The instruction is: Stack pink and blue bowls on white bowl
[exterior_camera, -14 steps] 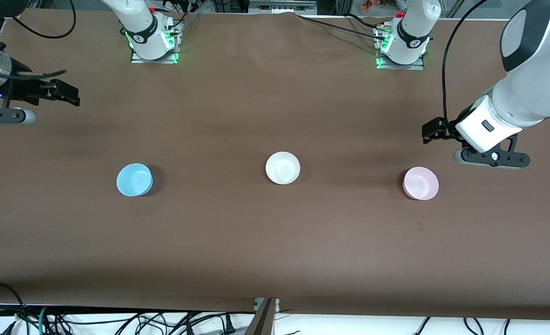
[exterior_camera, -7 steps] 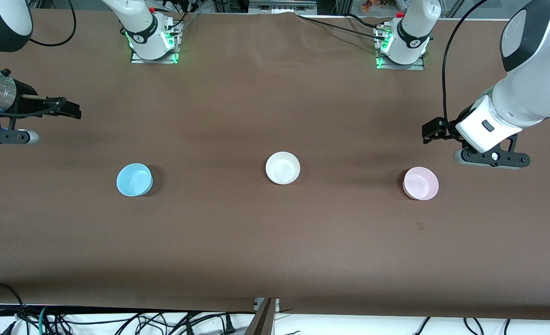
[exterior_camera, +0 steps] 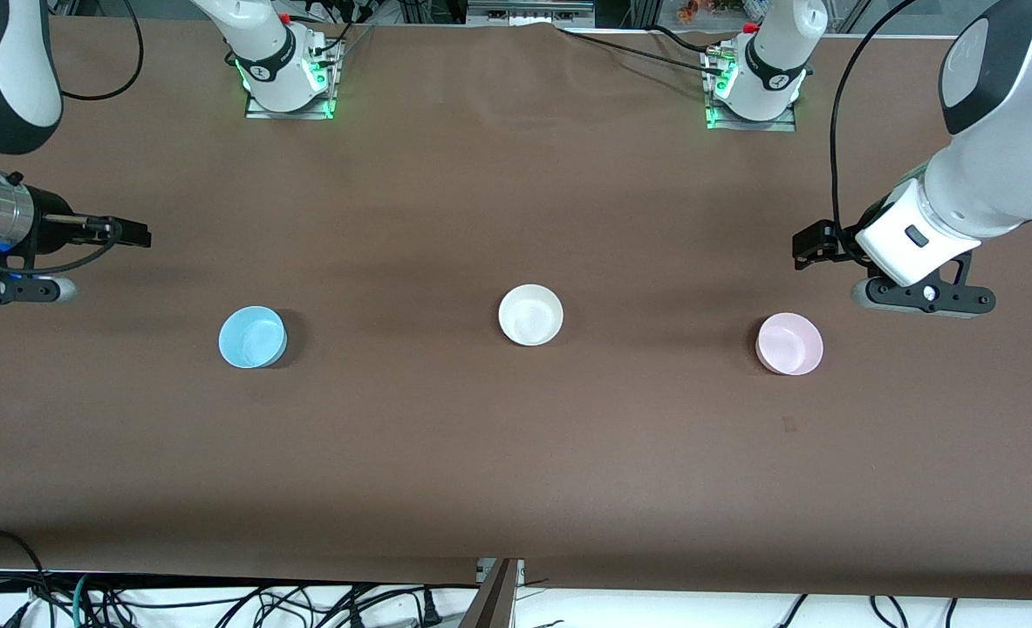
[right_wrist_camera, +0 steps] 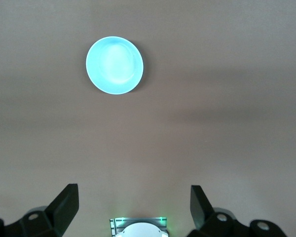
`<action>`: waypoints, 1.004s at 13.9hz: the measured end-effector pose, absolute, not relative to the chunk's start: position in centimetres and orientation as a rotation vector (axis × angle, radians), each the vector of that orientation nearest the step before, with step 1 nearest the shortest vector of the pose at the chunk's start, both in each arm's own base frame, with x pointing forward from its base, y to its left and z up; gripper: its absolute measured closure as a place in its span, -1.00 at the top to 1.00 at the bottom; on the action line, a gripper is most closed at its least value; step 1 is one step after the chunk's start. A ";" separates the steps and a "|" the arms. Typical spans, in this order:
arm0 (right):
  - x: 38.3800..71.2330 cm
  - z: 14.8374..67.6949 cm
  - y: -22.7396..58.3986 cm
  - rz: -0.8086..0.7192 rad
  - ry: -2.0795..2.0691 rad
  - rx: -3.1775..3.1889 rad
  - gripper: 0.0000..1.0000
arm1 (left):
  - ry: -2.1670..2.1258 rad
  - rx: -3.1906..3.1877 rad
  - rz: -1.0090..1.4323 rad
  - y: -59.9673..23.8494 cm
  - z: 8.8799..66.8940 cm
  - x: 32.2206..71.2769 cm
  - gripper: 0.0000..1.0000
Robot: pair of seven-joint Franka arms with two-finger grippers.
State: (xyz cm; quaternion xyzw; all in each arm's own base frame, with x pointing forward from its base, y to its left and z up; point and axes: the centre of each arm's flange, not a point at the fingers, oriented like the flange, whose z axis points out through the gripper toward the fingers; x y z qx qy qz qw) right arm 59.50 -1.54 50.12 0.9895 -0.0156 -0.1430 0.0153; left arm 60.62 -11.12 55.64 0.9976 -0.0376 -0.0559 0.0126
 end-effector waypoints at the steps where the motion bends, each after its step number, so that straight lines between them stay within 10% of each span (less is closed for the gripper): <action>1: 59.8 49.5 -1.7 -0.451 -0.053 3.078 1.00 | -0.117 3.109 -0.174 -11.1 55.6 60.6 1.00; 14: 63.9 34.3 -2.8 -0.414 -0.055 3.094 1.00 | -0.113 3.110 -0.174 -11.0 55.6 60.7 1.00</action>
